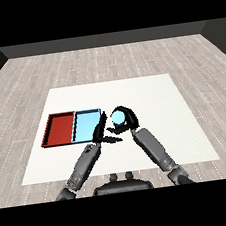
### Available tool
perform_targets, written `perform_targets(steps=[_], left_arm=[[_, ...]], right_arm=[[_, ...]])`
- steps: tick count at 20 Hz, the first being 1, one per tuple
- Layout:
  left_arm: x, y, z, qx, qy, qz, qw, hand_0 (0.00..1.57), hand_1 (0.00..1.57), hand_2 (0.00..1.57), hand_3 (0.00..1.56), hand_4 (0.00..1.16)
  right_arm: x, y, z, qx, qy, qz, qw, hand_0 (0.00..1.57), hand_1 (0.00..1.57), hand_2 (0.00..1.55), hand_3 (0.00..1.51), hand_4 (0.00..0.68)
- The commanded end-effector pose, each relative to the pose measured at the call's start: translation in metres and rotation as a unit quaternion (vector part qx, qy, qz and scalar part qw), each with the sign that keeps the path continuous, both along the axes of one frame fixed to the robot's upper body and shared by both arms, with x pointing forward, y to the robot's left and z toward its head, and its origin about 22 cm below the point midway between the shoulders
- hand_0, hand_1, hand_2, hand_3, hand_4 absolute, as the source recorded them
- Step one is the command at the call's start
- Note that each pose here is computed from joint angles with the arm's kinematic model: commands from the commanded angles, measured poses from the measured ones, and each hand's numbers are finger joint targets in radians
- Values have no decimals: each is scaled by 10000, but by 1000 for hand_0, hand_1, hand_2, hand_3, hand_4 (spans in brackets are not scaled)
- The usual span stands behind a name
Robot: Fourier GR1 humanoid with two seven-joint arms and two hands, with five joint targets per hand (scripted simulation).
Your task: Pick the blue can and put it in the blue box
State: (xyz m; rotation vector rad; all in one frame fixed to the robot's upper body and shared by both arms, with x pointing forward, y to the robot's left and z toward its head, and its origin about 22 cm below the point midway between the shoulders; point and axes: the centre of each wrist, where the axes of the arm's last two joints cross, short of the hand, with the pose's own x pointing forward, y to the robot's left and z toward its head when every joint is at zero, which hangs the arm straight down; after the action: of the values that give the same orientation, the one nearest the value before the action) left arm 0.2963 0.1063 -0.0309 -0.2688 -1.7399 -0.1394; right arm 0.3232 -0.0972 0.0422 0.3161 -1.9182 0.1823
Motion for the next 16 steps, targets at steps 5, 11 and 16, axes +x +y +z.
perform_targets(steps=[5, 11, 16], left_arm=[[66, -99, -51, -49, 52, -50, 10000, 0, 0, 0, 0, 0], [-66, -128, -64, -99, 86, -61, 9999, 0, 0, 0, 0, 0], [-60, -273, 242, 7, 68, -168, 9998, 0, 0, 0, 0, 0]], right_arm=[[-88, -42, 73, -115, -107, 168, 9997, 1393, 1393, 1435, 1399, 656], [-252, 153, -115, -155, -124, 202, 9996, 1416, 1416, 1430, 1390, 653], [-94, 225, 46, -66, -15, 267, 9996, 1420, 1420, 1442, 1399, 617]])
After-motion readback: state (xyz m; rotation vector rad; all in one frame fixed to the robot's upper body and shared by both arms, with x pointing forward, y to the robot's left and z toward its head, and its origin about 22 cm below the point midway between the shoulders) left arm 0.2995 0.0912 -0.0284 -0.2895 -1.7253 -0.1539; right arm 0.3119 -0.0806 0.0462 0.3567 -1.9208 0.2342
